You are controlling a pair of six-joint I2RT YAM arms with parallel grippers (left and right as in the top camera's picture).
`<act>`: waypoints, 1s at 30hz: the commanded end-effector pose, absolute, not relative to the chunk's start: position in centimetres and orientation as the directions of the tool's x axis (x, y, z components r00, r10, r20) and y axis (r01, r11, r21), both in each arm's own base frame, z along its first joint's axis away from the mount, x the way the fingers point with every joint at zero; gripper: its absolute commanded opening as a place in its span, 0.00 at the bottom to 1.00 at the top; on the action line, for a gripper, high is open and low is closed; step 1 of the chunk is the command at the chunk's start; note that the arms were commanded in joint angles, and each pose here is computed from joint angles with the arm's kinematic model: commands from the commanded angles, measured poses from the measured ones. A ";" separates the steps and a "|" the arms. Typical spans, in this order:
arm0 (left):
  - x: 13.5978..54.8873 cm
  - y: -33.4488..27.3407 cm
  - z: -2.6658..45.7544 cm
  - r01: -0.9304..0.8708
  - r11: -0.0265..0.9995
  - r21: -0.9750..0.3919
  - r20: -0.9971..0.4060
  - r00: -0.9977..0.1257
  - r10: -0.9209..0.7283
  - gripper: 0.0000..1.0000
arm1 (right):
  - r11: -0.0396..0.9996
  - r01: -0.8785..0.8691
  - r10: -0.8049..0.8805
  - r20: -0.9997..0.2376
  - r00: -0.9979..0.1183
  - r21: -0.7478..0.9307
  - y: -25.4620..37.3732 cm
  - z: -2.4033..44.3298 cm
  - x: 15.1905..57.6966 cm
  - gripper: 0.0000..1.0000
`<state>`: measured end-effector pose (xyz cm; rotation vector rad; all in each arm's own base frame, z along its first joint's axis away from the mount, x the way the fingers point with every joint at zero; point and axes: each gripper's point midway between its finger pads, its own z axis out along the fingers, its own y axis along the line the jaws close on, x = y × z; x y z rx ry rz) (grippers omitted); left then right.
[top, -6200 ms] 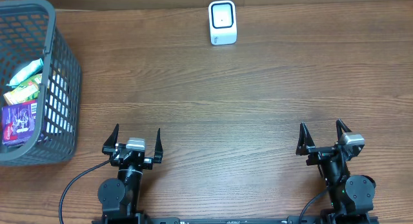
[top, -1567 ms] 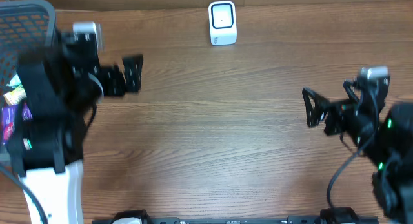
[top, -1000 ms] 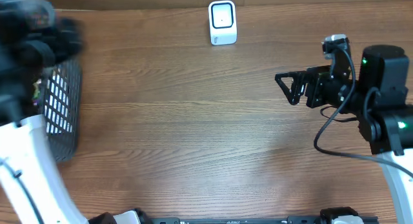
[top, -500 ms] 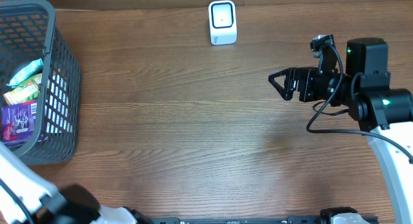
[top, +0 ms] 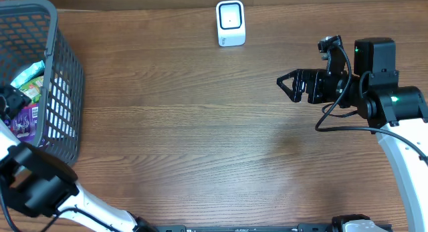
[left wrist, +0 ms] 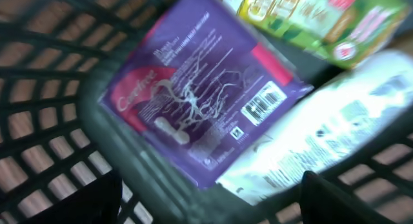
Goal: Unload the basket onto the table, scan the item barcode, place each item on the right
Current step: 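Grasp the purple snack packet in the basket with the left gripper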
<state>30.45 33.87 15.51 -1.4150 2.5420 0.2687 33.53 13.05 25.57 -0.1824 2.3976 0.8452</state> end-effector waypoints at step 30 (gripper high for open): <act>29.4 32.3 4.7 -0.736 0.663 0.134 -0.059 -0.674 -0.736 0.04 | 0.778 -0.336 0.055 -0.589 -0.806 0.532 13.5 26.6 33.6 1.00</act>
